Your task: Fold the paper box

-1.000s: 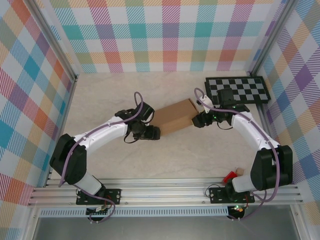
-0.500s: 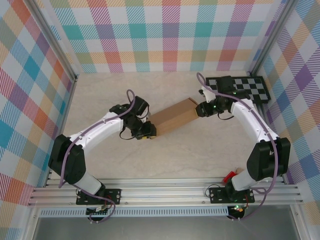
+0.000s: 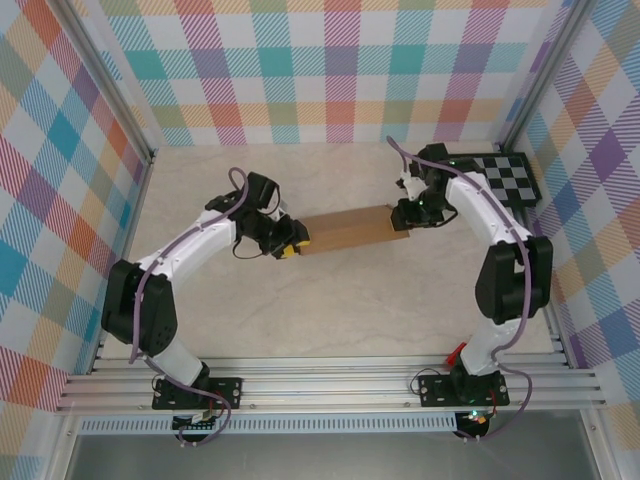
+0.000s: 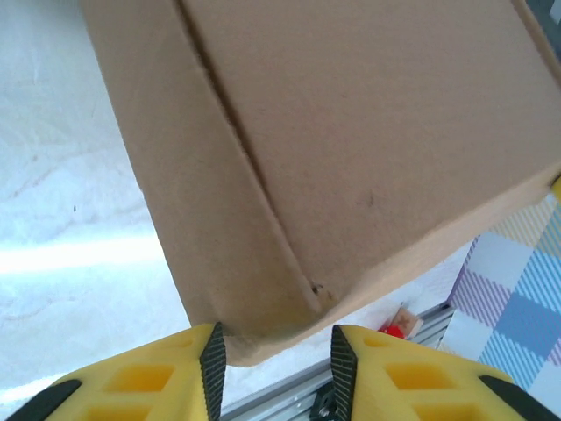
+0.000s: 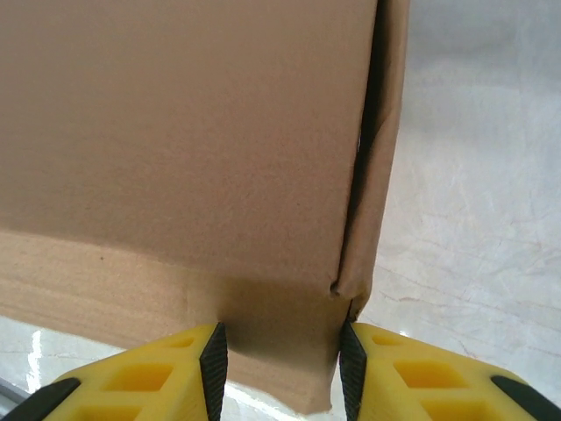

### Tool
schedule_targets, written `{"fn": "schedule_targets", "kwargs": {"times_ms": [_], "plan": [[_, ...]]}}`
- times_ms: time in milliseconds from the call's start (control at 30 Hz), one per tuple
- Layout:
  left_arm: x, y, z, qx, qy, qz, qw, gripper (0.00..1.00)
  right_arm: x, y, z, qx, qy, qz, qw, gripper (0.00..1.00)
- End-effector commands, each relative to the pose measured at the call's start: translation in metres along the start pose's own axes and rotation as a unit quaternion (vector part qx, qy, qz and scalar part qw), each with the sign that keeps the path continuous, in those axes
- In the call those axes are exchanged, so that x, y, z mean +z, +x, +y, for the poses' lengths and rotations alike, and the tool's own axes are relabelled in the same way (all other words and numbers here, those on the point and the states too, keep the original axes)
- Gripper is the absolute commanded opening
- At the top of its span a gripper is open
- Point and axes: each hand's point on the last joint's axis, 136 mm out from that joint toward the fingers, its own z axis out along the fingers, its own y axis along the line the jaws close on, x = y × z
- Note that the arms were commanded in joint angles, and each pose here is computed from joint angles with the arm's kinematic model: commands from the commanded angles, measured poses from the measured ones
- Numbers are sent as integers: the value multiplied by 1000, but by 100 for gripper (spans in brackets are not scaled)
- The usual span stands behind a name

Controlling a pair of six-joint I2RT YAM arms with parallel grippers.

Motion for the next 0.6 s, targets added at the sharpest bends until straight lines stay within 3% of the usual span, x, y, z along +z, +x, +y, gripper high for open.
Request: {"fn": "schedule_targets", "kwargs": {"times_ms": [0, 167, 267, 400, 500, 533, 567], "plan": [[-4, -19, -23, -5, 40, -3, 999, 43, -4, -4, 4, 35, -15, 21, 999, 40], [-10, -42, -20, 26, 1, -20, 999, 46, -10, -23, -2, 25, -6, -7, 1000, 42], [-15, -51, -5, 70, -54, -41, 995, 53, -19, -32, 4, -12, -15, -68, 998, 63], [-12, -55, 38, 143, -141, -48, 978, 62, -19, -25, 7, -128, -10, -125, 984, 67], [-14, -62, 48, 255, -175, -65, 949, 70, -18, -17, 15, -287, 1, -171, 942, 70], [-15, -63, 43, 299, -173, -74, 936, 74, -16, -15, 20, -346, -4, -186, 919, 74], [-18, -67, 37, 344, -174, -90, 918, 78, -14, -8, 30, -429, -13, -198, 881, 78]]}}
